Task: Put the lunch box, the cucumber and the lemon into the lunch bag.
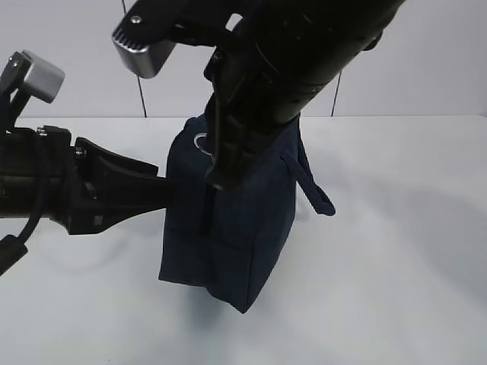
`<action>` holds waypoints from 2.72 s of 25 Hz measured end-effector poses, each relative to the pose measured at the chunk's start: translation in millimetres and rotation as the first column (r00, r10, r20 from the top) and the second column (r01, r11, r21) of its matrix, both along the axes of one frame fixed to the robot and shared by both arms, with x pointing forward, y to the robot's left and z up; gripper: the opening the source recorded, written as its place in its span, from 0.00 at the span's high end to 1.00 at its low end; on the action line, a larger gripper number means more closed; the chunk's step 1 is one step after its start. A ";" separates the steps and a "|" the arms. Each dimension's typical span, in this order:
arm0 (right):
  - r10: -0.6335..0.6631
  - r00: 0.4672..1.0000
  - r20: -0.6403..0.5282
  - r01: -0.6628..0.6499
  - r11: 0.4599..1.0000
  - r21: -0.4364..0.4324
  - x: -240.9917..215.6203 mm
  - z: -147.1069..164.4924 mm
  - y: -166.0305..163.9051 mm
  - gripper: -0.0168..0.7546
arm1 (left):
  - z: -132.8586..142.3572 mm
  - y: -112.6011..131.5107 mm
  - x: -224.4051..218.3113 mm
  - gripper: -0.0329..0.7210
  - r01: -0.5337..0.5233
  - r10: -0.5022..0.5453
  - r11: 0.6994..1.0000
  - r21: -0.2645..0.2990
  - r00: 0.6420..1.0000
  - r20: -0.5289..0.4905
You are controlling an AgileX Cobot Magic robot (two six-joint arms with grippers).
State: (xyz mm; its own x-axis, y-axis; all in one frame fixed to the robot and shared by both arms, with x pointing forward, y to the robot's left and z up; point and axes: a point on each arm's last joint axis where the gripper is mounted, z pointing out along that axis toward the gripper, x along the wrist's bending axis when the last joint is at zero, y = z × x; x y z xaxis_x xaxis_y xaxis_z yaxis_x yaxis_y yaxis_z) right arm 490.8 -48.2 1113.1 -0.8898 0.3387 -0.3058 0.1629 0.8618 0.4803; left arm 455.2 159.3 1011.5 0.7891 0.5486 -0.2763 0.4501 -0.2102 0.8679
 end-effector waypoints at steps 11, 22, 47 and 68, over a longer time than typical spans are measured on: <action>0.005 1.000 -0.009 -0.005 1.000 0.020 -0.8 1.0 1.7 0.97 | -15.0 -5.2 13.5 0.46 0.004 -0.004 1.000 0.005 1.000 0.008; 0.008 1.000 -0.023 -0.007 0.999 0.034 -2.0 1.0 2.8 0.97 | -11.5 -10.2 25.4 0.60 0.009 -0.009 1.000 -0.007 1.000 0.021; -0.054 0.998 0.040 0.054 0.999 -0.003 4.7 2.0 -2.5 0.97 | -20.5 -14.6 27.9 0.95 0.041 -0.041 0.999 -0.030 0.999 -0.019; -0.184 0.983 0.008 0.183 0.982 0.042 48.0 -19.1 -21.1 0.97 | -20.5 -14.7 27.7 0.95 0.043 -0.044 0.999 -0.030 0.999 -0.019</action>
